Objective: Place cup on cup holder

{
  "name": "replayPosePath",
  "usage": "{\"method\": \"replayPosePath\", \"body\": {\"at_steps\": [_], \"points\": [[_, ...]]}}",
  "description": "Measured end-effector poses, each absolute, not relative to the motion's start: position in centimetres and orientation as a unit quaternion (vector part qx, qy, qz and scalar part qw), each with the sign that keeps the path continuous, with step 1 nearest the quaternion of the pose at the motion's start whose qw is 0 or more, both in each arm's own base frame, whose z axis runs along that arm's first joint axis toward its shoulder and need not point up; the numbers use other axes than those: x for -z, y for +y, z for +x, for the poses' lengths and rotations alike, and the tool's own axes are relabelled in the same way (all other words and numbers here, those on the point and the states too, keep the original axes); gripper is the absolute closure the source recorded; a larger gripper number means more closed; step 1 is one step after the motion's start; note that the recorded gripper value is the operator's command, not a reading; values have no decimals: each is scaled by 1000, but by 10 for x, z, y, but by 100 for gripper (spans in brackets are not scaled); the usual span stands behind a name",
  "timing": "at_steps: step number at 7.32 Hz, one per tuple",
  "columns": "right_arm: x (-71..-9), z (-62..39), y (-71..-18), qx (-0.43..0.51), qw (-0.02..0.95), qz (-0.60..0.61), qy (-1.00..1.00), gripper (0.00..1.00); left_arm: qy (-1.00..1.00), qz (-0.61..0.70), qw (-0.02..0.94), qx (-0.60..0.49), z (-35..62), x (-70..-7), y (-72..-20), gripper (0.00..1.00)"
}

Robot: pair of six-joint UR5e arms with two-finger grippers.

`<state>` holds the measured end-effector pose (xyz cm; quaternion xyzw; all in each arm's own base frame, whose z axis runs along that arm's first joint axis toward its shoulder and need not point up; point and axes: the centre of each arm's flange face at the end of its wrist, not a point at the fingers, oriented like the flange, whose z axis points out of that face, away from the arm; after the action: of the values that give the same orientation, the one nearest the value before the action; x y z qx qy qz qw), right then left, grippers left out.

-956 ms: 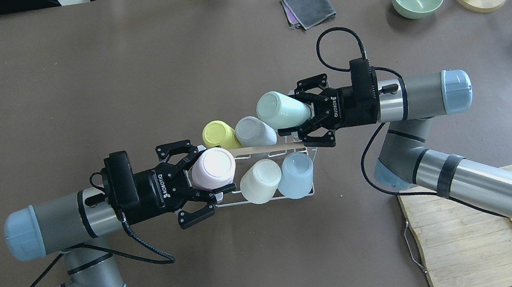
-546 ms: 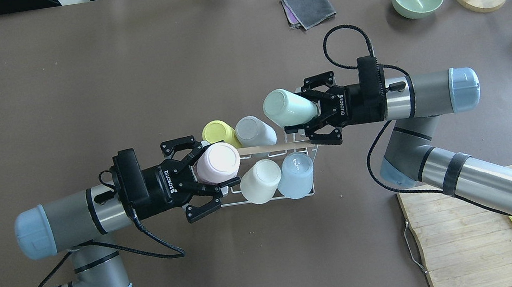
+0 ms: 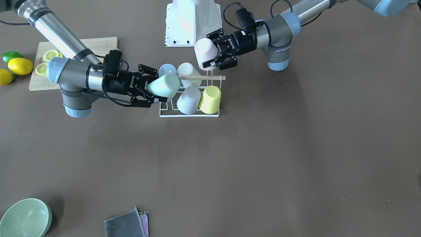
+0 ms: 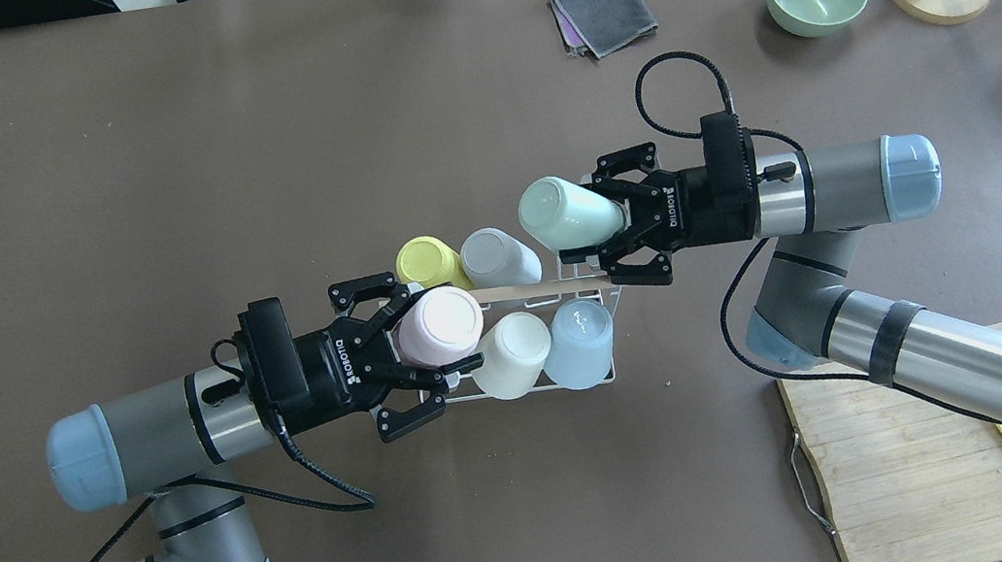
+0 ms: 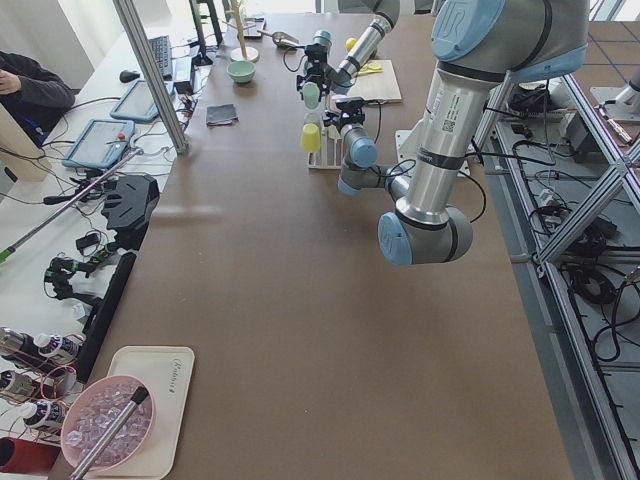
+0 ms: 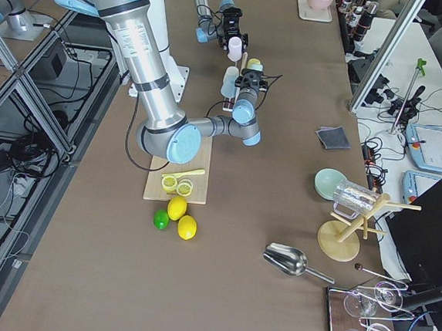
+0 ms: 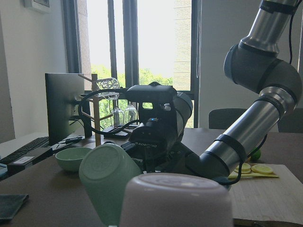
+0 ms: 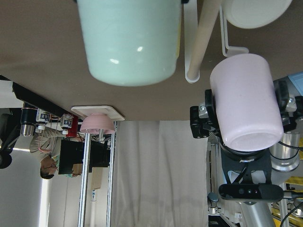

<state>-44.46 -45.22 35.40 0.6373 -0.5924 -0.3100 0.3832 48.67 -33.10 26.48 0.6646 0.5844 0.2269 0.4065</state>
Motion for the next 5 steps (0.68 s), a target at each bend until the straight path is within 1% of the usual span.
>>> {"method": "replayPosePath", "body": {"at_steps": [1,2,5], "points": [[-354,-445,-452,310,383,637,-593,0,584,665,406,-229,488,-266,-330,72],[-355,-444,-452,309,383,637,-593,0,580,666,408,-233,489,-270,-329,69],[-355,-441,-455,308,386,637,-592,0,576,664,412,-241,495,-276,-326,69]]}}
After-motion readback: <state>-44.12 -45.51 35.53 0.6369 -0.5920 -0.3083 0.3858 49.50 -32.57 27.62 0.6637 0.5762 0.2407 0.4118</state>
